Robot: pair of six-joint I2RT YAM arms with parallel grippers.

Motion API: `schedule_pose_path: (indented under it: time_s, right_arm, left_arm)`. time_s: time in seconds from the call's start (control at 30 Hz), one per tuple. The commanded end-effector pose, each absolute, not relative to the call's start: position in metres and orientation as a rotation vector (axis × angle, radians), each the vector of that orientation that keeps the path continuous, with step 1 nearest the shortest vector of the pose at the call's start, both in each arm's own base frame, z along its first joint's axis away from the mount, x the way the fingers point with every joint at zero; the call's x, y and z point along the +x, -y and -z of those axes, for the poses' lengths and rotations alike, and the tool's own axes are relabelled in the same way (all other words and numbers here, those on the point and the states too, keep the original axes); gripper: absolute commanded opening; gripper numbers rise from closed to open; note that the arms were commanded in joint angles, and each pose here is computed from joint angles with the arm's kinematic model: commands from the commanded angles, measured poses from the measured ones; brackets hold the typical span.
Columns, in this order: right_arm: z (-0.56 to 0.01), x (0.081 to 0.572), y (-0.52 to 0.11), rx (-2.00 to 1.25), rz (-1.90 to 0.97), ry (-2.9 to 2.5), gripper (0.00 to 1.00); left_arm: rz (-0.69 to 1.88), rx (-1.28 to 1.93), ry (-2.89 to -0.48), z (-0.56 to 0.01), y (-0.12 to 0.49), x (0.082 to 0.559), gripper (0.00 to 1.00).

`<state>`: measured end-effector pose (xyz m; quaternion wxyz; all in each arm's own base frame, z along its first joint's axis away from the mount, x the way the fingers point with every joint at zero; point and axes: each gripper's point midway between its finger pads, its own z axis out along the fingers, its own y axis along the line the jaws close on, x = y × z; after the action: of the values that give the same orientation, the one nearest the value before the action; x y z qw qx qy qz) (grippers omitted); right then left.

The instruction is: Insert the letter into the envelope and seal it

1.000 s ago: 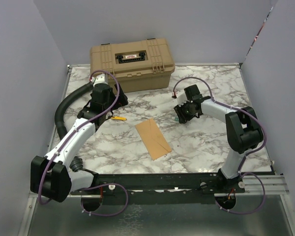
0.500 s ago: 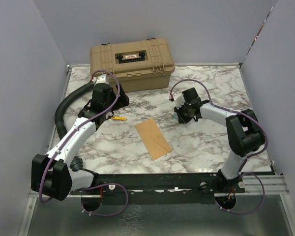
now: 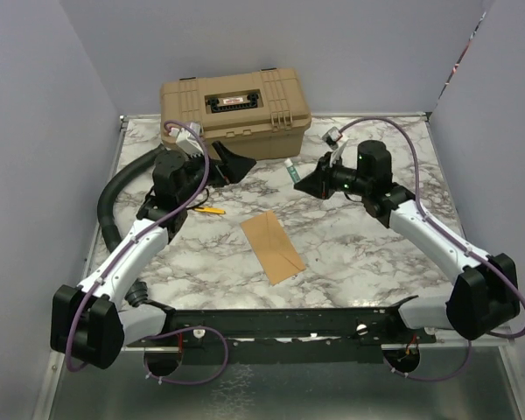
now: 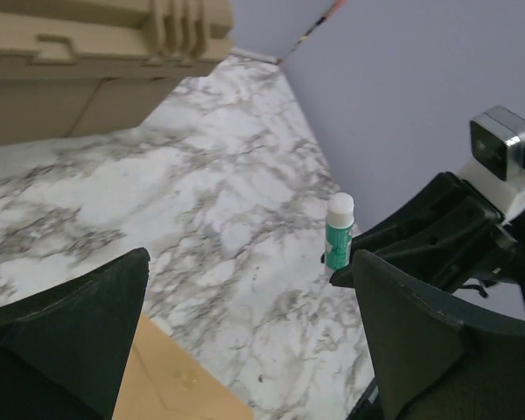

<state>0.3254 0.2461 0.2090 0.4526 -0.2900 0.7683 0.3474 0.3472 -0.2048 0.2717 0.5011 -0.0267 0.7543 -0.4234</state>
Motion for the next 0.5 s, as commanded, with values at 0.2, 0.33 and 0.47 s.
schedule_pose_path:
  time_s: [0.2, 0.33, 0.47]
  right_arm:
    - [-0.342, 0.275, -0.293, -0.551, -1.568, -1.578, 0.01]
    - [-0.355, 0.264, -0.295, -0.568, -1.676, -1.543, 0.01]
    - [-0.357, 0.26, -0.297, -0.58, -1.725, -1.541, 0.01]
  left_arm:
    - [1.488, 0.273, -1.391, -0.387, 0.28, 0.28, 0.99]
    - [1.539, 0.265, -1.393, -0.385, 0.293, 0.28, 0.91]
    - [1.565, 0.224, -1.357, -0.391, 0.296, 0.281, 0.72]
